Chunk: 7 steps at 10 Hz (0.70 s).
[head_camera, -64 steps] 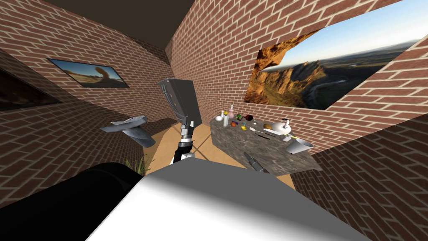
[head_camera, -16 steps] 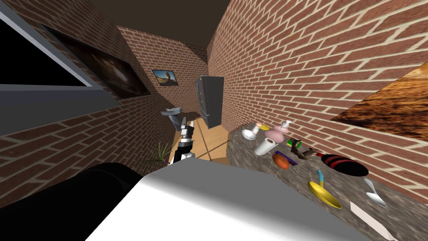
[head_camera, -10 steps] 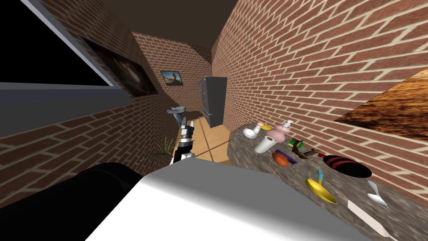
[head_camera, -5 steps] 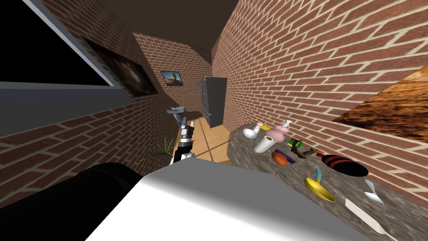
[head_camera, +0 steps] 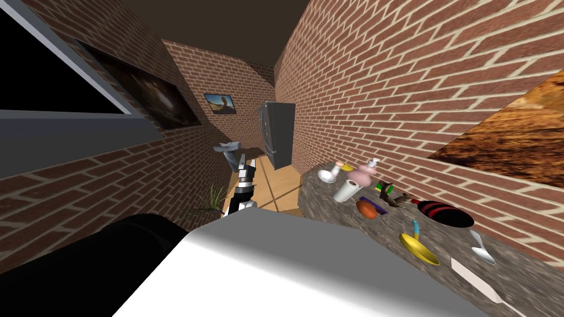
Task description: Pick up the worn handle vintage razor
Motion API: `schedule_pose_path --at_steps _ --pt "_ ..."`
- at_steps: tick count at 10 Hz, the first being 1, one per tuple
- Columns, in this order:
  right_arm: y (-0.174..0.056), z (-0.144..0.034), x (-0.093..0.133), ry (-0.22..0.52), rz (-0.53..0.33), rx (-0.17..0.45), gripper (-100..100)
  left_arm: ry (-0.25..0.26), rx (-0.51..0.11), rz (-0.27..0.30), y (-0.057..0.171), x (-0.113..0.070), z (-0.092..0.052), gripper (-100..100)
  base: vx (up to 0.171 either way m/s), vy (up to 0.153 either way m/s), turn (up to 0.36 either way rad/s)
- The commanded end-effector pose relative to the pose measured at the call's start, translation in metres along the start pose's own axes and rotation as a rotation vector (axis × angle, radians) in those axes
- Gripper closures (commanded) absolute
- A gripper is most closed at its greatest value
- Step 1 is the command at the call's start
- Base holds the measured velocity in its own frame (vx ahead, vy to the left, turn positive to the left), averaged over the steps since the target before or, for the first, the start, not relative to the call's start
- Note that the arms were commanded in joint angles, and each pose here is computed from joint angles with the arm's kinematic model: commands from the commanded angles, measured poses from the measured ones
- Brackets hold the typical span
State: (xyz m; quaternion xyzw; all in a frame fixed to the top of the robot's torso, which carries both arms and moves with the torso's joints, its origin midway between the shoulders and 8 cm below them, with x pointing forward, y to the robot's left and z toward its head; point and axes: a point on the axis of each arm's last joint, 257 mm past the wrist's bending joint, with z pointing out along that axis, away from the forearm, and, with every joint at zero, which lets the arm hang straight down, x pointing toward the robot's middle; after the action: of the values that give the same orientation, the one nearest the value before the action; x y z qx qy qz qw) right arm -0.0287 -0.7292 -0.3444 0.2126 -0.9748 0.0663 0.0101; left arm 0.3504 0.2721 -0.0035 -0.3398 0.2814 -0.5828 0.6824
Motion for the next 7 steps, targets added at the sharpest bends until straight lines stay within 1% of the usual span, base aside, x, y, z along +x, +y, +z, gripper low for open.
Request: schedule_pose_path --at_steps 1,5,6,7 --pt "-0.002 -0.003 -0.001 -0.002 -0.018 0.0 100 0.0 0.0 0.0 0.0 0.0 0.0 0 0.077 0.018 -0.094" --pt "-0.009 -0.014 0.002 0.002 -0.06 0.005 100 0.0 0.0 0.0 0.0 0.0 0.0 0 0.07 0.011 -0.105" --pt "-0.008 -0.012 0.001 0.001 -0.051 0.003 100 0.0 0.0 0.0 0.0 0.0 0.0 0 0.031 0.001 -0.019" --pt "-0.008 -0.012 0.002 0.002 -0.055 0.003 0 0.0 0.0 0.0 0.0 0.0 0.0 0 0.005 0.001 0.005"
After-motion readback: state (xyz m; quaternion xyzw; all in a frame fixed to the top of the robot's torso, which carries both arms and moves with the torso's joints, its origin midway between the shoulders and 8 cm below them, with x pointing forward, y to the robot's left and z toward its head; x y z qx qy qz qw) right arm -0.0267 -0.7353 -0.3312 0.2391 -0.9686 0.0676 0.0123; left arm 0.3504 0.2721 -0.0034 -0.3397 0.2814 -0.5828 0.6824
